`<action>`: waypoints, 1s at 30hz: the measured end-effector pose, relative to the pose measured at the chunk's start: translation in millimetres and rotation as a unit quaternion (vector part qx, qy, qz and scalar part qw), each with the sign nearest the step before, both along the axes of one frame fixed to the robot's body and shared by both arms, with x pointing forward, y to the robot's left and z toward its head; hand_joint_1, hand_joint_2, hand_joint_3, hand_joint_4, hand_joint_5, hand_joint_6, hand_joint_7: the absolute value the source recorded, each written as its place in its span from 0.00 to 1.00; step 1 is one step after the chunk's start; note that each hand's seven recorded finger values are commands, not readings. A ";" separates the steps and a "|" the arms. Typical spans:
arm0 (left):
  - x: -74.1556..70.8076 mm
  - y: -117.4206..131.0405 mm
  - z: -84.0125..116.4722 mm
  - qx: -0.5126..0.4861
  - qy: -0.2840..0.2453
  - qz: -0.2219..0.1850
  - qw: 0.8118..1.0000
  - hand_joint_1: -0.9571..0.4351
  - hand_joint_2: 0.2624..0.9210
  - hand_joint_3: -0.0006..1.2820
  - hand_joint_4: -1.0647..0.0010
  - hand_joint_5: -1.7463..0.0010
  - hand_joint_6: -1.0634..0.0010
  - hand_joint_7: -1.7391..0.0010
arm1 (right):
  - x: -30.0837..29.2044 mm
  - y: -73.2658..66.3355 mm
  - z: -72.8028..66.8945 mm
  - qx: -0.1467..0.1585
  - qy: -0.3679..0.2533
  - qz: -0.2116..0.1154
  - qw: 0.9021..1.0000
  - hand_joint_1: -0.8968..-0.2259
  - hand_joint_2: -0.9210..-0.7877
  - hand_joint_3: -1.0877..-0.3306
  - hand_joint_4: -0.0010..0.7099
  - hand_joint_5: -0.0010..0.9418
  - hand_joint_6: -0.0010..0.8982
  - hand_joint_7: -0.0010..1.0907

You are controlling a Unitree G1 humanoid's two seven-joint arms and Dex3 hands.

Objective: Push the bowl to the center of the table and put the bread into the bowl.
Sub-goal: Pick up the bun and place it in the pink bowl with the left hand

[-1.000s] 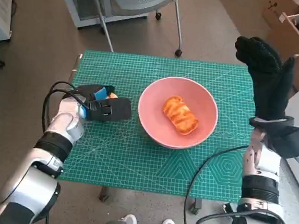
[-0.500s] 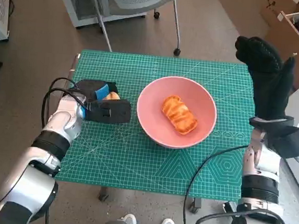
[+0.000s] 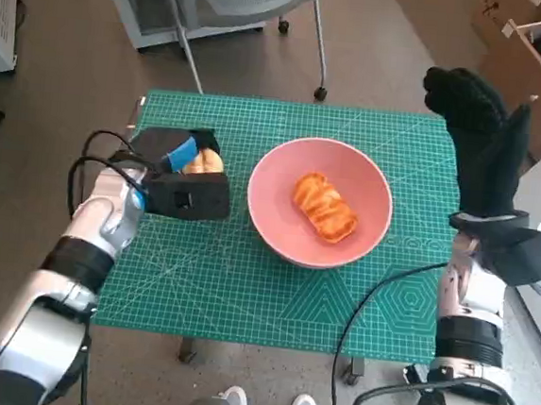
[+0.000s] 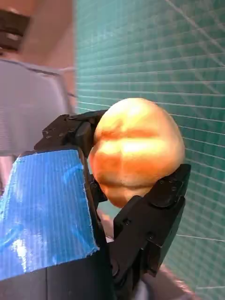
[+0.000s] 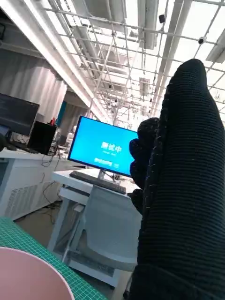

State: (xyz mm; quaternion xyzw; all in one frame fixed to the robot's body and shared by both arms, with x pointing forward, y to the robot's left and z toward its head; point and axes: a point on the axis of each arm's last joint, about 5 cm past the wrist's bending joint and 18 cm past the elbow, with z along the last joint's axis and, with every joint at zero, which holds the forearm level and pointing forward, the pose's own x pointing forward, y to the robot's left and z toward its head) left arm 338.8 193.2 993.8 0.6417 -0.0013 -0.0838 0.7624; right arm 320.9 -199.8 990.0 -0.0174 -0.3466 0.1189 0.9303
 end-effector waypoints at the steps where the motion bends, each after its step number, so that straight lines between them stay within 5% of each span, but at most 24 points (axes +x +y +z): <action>1: -0.8 -1.5 5.2 -0.005 -0.011 -0.003 1.000 0.69 1.00 0.10 0.42 0.30 0.47 0.29 | 0.0 -0.1 -0.1 0.000 0.000 0.000 1.000 0.40 0.00 0.32 0.22 0.00 0.02 0.41; 5: -6.1 -9.6 25.5 -0.028 -0.055 -0.020 0.998 0.69 1.00 0.05 0.32 0.33 0.43 0.34 | 0.0 0.1 -0.2 0.000 -0.001 0.000 1.000 0.39 0.00 0.32 0.22 0.00 0.02 0.41; 15: -29.0 -37.1 56.2 -0.100 -0.140 -0.100 0.980 0.69 1.00 0.03 0.29 0.37 0.40 0.34 | 0.6 0.9 -0.9 0.001 0.000 -0.001 1.000 0.38 0.00 0.33 0.23 0.00 0.03 0.42; 30: -32.1 -88.4 34.7 -0.146 -0.102 -0.202 0.963 0.69 1.00 0.04 0.28 0.37 0.44 0.32 | 1.4 3.1 -0.8 0.003 0.001 0.000 1.000 0.40 0.00 0.33 0.23 0.00 0.03 0.42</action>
